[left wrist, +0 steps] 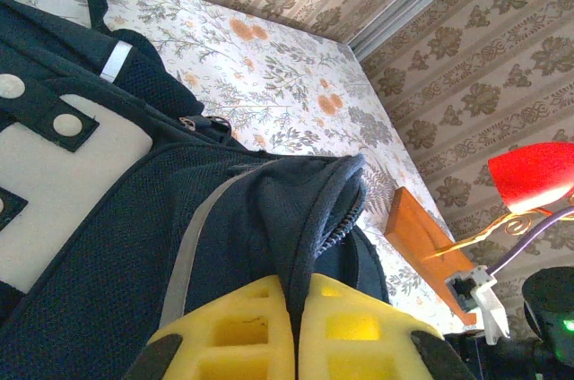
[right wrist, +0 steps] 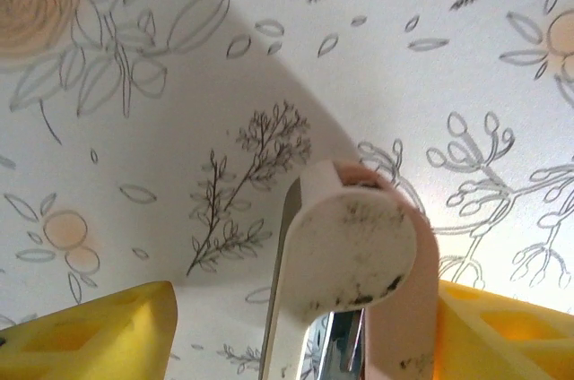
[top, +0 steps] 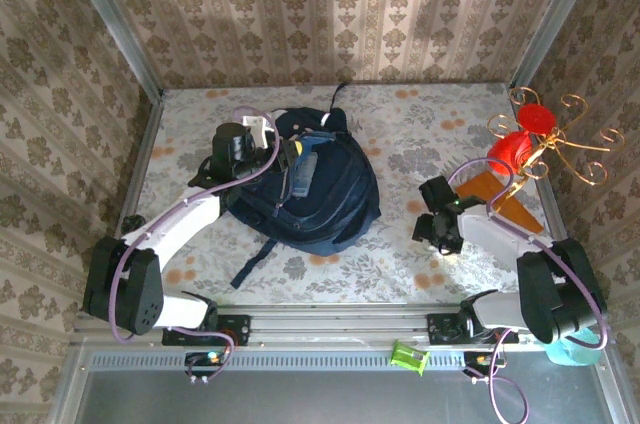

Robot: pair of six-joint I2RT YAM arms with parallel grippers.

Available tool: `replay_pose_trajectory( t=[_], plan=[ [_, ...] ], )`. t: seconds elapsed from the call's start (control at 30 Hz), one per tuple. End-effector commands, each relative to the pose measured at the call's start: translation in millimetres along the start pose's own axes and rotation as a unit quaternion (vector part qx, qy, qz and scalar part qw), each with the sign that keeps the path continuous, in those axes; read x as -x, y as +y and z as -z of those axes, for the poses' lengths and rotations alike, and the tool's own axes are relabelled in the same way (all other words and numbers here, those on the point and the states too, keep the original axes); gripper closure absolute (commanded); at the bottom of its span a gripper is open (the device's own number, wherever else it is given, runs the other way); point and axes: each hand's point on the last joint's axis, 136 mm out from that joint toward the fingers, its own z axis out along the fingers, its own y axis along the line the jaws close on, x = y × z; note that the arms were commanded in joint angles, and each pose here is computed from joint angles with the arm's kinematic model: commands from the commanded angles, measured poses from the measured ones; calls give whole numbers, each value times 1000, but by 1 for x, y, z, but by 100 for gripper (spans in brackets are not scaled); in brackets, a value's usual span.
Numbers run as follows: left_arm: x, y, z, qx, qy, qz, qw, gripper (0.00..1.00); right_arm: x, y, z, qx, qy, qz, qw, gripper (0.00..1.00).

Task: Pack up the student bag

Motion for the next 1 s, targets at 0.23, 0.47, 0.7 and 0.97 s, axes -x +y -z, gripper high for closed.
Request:
replay_pose_trajectory(
  t=[0.23, 0.47, 0.7, 0.97],
  plan=[
    [24, -7, 6, -13, -44, -16, 999, 100, 19, 16, 5, 36, -36, -1, 999, 53],
    [25, -5, 7, -6, -45, -20, 999, 100, 28, 86, 66, 177, -103, 38, 978, 63],
    [31, -11, 8, -10, -48, -25, 998, 100, 41, 176, 150, 320, -178, 59, 929, 64],
    [44, -39, 13, -32, -49, -45, 997, 100, 60, 295, 167, 401, -195, 74, 892, 61]
  ],
)
